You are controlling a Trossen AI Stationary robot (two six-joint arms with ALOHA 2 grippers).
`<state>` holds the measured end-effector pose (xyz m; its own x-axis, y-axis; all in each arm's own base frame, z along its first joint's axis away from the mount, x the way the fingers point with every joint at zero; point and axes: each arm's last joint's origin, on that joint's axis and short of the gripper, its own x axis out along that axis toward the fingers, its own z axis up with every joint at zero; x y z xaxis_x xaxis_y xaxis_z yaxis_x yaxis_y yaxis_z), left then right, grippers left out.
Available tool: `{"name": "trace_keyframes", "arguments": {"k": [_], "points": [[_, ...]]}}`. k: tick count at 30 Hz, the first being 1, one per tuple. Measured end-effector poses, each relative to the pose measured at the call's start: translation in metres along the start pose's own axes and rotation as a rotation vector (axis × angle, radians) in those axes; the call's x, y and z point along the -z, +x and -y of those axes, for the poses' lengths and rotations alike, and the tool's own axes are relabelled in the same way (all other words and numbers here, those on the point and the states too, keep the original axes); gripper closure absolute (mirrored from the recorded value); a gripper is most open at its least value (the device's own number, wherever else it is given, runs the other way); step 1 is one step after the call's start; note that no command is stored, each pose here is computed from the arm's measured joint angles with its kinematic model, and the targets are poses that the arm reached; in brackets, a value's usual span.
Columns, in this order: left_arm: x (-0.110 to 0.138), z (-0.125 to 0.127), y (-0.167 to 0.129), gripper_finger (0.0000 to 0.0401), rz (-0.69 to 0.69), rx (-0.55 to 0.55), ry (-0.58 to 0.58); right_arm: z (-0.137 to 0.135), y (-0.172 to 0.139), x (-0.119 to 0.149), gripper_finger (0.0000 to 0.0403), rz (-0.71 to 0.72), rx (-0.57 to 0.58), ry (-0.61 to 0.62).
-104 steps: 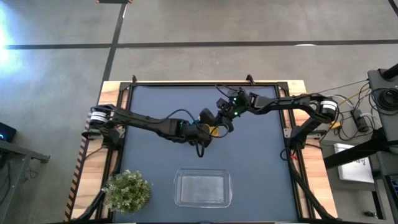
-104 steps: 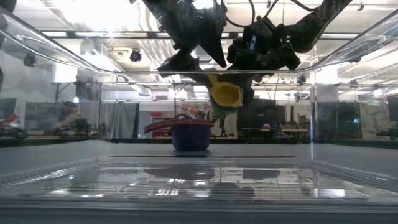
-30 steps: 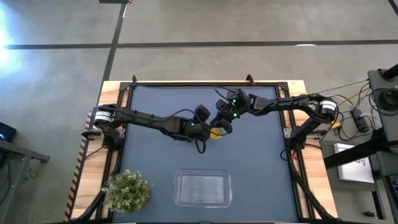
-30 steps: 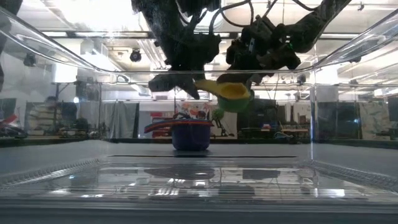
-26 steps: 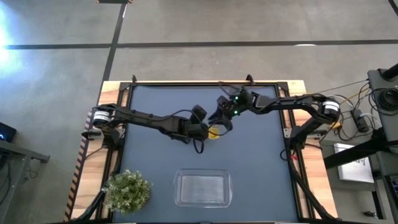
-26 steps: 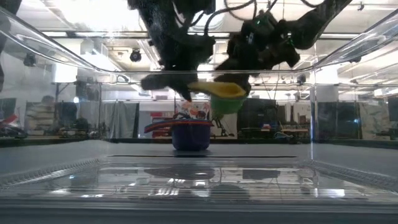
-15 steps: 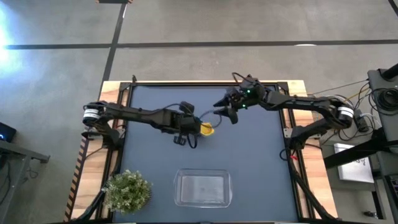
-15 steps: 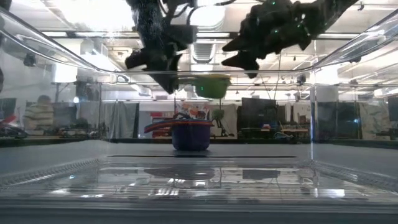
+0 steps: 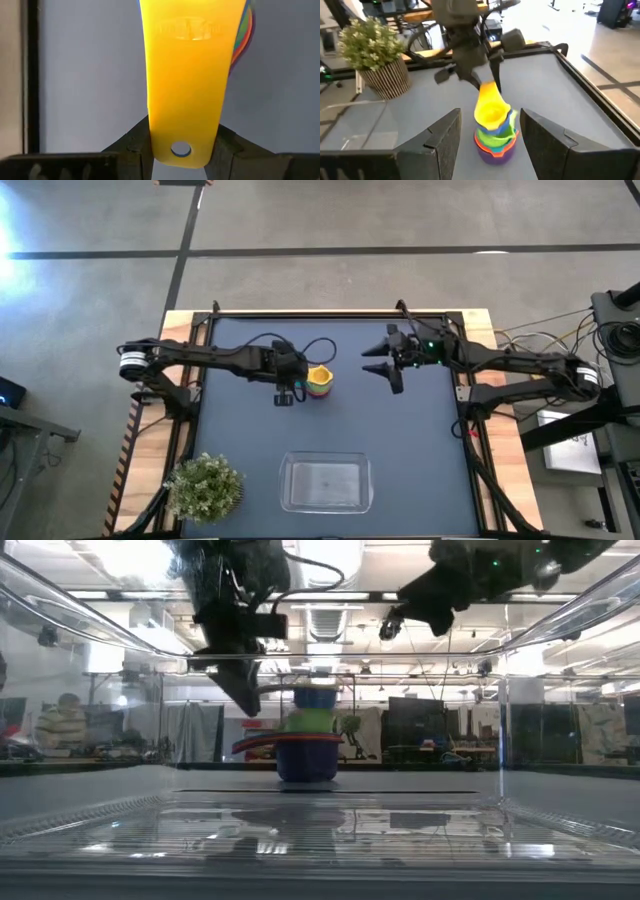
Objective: Nest measuring cups in basket
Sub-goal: Stack the right stacked measuring cups on top of the left stacked measuring cups, then adjust the stacked measuring cups on the table
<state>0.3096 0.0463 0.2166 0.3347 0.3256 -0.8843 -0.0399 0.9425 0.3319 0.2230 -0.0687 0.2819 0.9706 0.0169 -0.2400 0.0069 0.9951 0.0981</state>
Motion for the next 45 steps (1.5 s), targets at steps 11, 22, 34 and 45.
{"name": "trace_keyframes", "arguments": {"k": [11, 22, 34, 45], "points": [[0.002, -0.001, -0.001, 0.0297, 0.011, 0.016, -0.010, -0.007, -0.011, 0.017, 0.0213, 0.022, 0.005, 0.029], [0.008, -0.021, 0.009, 0.0297, 0.027, 0.091, 0.106, -0.006, -0.010, 0.024, 0.0213, 0.031, 0.005, 0.033], [0.001, -0.027, 0.019, 0.0249, 0.033, 0.109, 0.265, -0.006, -0.010, 0.023, 0.0213, 0.043, 0.004, 0.029], [-0.018, -0.036, 0.008, 0.0254, 0.087, 0.069, 0.404, -0.006, -0.010, 0.025, 0.0213, 0.038, 0.001, 0.026]]}}
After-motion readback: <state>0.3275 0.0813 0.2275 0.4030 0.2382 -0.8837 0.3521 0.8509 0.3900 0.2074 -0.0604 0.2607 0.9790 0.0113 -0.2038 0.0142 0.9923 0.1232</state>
